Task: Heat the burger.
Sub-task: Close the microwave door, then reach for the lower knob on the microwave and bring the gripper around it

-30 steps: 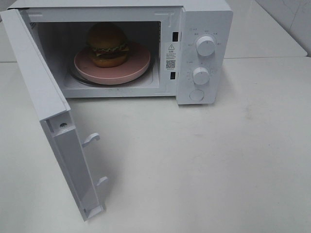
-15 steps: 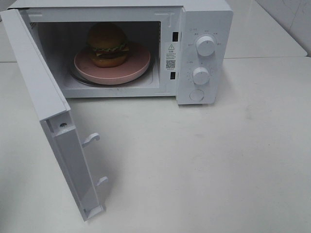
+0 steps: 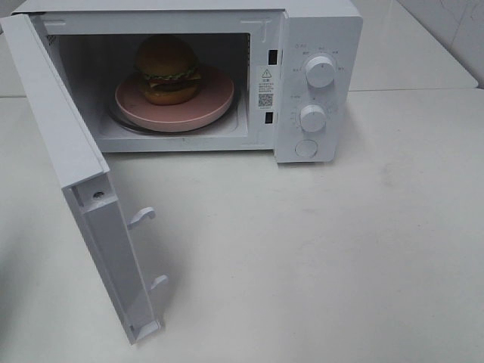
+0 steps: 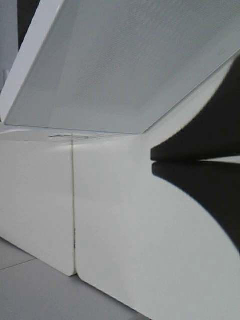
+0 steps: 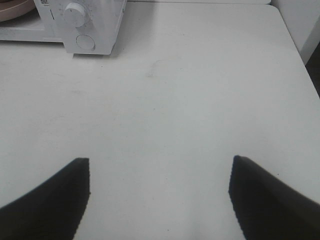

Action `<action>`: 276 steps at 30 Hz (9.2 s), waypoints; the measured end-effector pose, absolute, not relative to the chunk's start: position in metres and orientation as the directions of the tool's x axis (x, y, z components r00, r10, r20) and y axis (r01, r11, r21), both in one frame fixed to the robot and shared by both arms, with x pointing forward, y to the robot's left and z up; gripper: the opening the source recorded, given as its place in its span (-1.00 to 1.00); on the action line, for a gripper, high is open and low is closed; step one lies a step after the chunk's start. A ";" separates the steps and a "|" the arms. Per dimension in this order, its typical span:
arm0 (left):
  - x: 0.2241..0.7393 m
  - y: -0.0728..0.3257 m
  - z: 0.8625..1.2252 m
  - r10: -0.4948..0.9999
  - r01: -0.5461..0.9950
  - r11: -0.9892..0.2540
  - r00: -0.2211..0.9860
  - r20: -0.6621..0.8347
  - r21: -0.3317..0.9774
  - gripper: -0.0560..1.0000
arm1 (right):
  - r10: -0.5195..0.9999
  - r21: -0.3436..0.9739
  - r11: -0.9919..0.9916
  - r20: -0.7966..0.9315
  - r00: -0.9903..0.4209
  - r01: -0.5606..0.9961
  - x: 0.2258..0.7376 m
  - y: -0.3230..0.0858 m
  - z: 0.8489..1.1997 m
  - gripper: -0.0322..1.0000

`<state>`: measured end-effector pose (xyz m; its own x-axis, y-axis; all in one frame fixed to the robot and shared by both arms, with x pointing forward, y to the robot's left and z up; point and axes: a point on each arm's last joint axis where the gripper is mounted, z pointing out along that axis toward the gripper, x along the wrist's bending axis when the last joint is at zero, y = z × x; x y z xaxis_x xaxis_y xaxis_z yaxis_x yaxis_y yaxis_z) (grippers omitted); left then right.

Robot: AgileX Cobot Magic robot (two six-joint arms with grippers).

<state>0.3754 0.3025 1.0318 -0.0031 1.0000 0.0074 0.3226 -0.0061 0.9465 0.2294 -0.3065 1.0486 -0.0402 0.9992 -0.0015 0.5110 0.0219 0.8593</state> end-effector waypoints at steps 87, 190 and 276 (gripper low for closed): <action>0.568 0.050 0.943 0.944 0.212 -0.011 0.324 -0.059 0.977 -0.89 | 0.999 0.860 0.022 -0.001 -0.040 0.510 0.229 -0.306 1.049 0.54; 0.283 0.291 1.051 0.989 0.680 -0.097 0.147 -0.006 0.727 0.98 | 0.999 0.860 0.022 -0.001 -0.040 0.510 0.229 -0.306 1.049 0.54; 0.233 0.287 1.054 0.987 0.425 -0.092 0.157 0.027 0.900 0.98 | 0.998 0.911 0.005 0.023 -0.064 0.413 0.303 -0.295 1.071 0.54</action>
